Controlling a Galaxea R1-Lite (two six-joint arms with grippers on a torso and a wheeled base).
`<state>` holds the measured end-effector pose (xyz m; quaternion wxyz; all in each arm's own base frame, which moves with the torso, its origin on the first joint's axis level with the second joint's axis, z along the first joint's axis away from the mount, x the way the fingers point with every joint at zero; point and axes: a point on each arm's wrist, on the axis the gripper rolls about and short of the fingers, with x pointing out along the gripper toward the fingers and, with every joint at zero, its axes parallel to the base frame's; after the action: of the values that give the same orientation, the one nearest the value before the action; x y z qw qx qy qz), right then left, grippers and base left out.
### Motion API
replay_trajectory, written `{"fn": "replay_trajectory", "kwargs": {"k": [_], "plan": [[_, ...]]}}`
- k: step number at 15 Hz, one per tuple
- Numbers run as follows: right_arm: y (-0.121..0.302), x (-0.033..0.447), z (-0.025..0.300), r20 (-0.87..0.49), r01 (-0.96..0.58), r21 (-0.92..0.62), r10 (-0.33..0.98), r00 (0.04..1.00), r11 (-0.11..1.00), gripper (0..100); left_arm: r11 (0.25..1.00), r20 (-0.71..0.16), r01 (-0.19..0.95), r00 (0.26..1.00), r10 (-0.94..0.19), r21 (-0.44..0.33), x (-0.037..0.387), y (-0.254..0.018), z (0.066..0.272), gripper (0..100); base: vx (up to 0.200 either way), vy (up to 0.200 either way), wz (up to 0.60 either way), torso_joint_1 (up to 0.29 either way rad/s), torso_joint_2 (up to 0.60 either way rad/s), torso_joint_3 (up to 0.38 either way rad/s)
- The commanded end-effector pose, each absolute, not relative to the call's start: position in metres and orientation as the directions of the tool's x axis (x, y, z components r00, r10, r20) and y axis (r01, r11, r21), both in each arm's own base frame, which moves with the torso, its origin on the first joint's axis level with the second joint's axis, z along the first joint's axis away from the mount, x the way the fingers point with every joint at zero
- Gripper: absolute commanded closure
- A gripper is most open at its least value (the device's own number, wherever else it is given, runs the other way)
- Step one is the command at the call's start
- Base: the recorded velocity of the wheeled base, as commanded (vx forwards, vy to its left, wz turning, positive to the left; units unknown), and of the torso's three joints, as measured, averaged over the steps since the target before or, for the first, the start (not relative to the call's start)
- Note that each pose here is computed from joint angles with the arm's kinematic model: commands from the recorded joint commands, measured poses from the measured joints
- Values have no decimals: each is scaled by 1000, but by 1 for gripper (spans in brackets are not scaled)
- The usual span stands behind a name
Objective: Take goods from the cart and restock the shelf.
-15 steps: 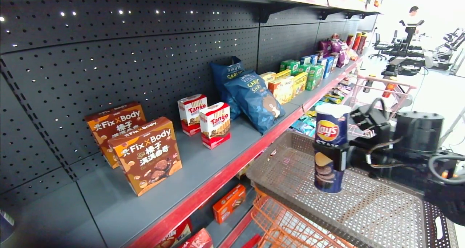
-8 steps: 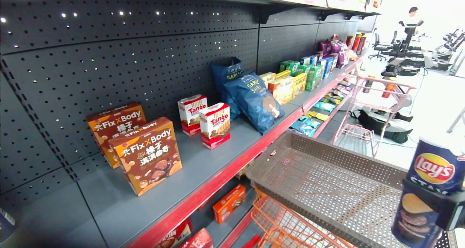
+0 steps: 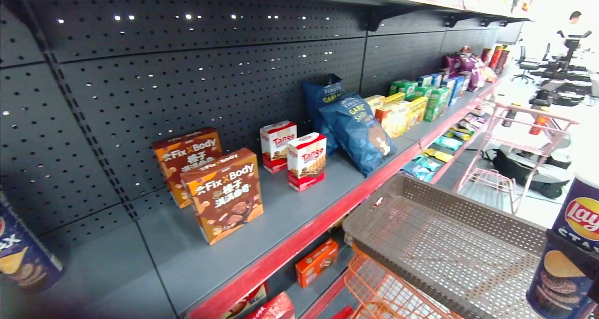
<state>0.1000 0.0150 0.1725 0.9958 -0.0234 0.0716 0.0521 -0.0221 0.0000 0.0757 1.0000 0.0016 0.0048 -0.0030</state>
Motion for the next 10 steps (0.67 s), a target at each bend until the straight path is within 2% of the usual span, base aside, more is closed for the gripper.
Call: {"fn": "replay_trajectory", "kwargs": {"k": [1,10], "plan": [[16,97,175,-127,-121,-37,115,985,992,100,1000,-9,6,1000,-6,3,-22,0,76,0,0,0,600,7,2,2],[17,94,173,-127,-139,-37,133,983,990,100,1000,-9,6,1000,-6,3,-22,0,76,0,0,0,600,3,4,5]]}}
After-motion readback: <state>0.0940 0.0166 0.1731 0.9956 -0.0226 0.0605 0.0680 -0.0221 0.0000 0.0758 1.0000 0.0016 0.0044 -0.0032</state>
